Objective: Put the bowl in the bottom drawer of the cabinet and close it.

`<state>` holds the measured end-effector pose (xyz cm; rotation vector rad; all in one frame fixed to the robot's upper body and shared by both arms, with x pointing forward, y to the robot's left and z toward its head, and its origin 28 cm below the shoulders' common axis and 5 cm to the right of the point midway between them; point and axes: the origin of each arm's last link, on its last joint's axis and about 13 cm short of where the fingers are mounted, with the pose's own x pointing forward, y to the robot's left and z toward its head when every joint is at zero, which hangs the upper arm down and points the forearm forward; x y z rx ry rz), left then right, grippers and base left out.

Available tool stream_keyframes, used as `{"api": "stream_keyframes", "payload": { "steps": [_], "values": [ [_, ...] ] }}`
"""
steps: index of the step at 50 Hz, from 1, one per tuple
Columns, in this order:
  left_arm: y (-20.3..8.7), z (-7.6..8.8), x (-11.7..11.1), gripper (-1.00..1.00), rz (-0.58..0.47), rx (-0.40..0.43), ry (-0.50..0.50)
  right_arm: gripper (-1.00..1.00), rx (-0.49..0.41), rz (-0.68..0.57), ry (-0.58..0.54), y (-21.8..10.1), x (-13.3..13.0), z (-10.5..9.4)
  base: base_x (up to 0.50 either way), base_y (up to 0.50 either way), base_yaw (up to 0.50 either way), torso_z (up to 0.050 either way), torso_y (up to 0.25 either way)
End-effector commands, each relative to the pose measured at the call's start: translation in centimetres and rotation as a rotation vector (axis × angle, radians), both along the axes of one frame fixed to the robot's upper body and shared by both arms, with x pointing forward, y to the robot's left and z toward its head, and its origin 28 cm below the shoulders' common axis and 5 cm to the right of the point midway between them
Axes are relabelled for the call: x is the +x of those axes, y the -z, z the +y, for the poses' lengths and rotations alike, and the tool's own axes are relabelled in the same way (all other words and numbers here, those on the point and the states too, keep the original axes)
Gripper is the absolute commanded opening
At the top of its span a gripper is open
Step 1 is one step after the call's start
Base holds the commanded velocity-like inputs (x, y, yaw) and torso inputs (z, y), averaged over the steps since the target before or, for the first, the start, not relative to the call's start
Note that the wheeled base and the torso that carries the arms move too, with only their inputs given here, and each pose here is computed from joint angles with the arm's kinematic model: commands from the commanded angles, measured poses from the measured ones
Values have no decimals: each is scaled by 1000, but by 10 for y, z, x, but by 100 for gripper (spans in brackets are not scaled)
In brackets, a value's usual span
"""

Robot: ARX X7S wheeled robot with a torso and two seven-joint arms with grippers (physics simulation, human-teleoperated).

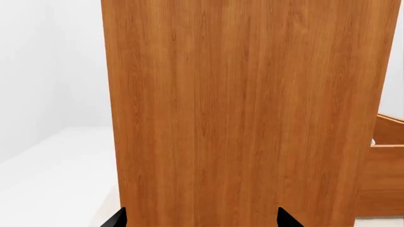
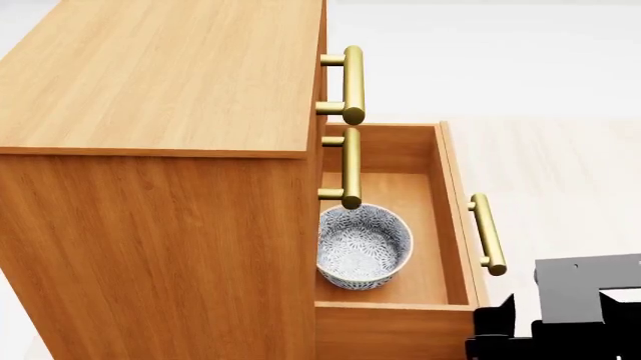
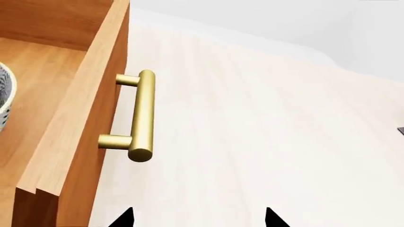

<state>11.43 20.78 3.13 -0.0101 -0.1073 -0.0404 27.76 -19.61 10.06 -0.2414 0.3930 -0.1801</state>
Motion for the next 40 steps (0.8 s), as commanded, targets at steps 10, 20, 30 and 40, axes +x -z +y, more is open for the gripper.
{"api": "stream_keyframes", "payload": {
  "steps": [10,20,30,40],
  "values": [
    [1,0,0,100,-1,-3,0,100,18,3,-62,1,0,13,0,0,0,0,0],
    [1,1,0,100,-1,-3,0,100,21,4,-81,1,0,19,0,0,0,0,0],
    [0,0,0,100,0,-1,-2,100,21,6,-98,1,1,23,0,0,0,0,0],
    [2,1,1,100,-1,-2,-1,100,19,2,-120,0,2,29,0,0,0,0,0]
  ]
}}
